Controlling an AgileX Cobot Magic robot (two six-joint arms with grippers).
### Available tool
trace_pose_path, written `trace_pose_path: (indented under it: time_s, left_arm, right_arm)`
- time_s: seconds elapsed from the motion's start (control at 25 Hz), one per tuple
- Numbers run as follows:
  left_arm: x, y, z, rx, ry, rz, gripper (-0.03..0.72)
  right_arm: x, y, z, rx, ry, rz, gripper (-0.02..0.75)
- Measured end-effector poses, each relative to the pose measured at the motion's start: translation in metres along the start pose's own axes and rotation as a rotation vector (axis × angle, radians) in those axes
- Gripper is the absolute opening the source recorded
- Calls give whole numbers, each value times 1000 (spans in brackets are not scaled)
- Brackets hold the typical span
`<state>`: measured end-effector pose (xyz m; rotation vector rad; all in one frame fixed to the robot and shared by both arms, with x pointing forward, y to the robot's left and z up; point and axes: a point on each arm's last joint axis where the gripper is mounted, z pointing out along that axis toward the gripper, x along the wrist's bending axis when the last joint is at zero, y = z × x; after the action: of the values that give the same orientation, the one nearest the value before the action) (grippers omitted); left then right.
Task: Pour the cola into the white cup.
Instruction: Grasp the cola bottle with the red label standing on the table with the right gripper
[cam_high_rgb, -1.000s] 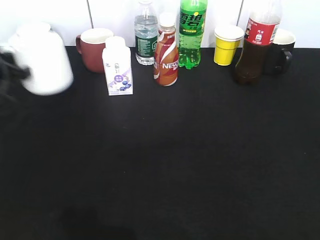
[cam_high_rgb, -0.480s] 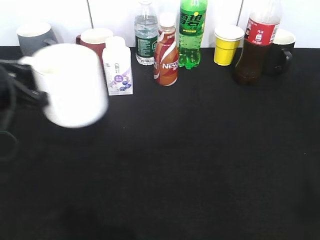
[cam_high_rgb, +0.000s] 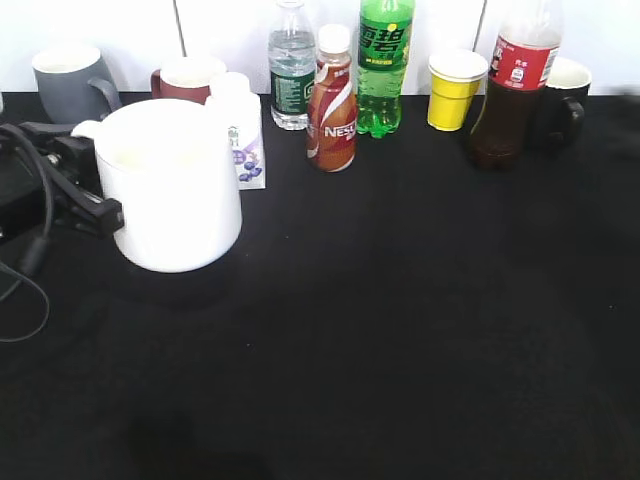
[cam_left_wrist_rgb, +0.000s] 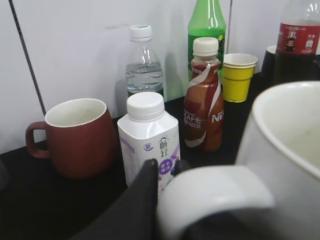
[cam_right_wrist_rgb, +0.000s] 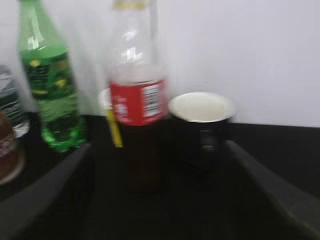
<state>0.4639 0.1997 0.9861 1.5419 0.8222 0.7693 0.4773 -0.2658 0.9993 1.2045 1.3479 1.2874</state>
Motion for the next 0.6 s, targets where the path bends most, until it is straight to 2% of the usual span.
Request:
trace_pose_path:
  time_s: [0.12,0.16,0.24,0.36,0.6]
  left_arm:
    - [0,0,0,-4,-1,1,62]
    - [0,1,0,-7,-2,1,62]
    - [0,1,0,-7,-2,1,62]
    - [0,1,0,-8,-2,1,62]
    - [0,1,0,-15,-3,0,62]
  right_arm:
    - [24,-26,44,-22,22,17,588]
    - [26,-34,54,-52,20,17,627]
    - [27,-52,77,-33,11,26,669]
    - [29,-67,108,-31,-13,42,671]
    - [29,-74,151,-58,-61,78,670]
